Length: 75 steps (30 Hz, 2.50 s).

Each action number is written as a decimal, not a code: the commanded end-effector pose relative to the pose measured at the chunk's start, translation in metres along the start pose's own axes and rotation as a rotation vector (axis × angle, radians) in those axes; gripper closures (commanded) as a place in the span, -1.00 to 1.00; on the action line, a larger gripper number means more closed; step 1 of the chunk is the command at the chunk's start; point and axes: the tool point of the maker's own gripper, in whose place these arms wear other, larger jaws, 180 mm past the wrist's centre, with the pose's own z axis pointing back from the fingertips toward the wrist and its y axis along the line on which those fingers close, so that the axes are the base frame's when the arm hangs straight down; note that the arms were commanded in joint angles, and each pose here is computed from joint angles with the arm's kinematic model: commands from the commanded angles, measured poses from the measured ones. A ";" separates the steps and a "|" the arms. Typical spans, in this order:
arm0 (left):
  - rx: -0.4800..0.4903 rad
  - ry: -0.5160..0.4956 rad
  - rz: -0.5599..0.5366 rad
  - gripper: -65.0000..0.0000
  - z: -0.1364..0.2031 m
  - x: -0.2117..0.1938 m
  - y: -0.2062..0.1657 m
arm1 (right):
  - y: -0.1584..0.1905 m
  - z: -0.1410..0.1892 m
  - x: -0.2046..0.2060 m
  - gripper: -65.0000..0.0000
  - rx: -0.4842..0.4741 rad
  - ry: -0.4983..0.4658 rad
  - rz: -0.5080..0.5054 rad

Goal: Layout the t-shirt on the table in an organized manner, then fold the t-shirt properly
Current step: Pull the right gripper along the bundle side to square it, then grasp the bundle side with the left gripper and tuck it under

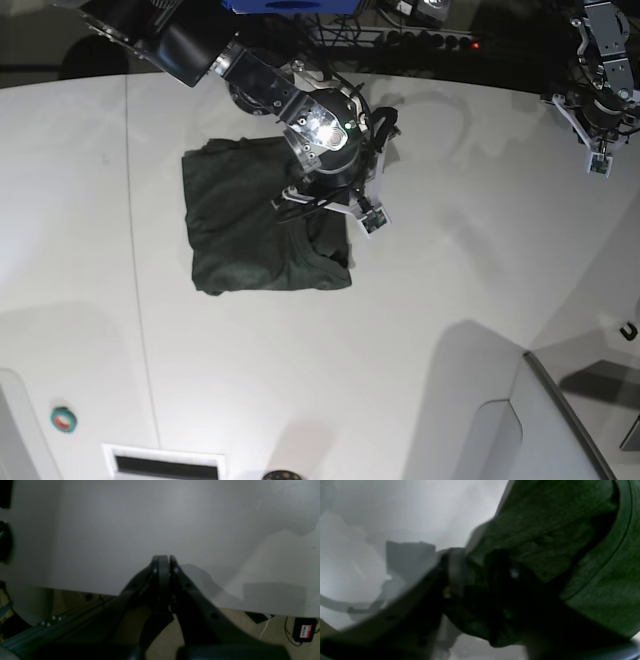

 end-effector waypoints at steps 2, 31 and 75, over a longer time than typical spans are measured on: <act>0.034 -0.025 -0.012 1.00 0.003 0.008 0.014 | 0.002 0.004 0.019 0.87 0.003 -0.052 -0.004; 0.034 -0.026 -0.008 1.00 0.002 0.009 0.014 | 0.032 0.031 -0.022 1.00 0.110 -0.005 0.099; -0.041 -0.166 -0.042 1.00 0.013 0.063 -0.039 | -0.246 -0.005 0.021 0.95 -0.394 -0.038 -0.274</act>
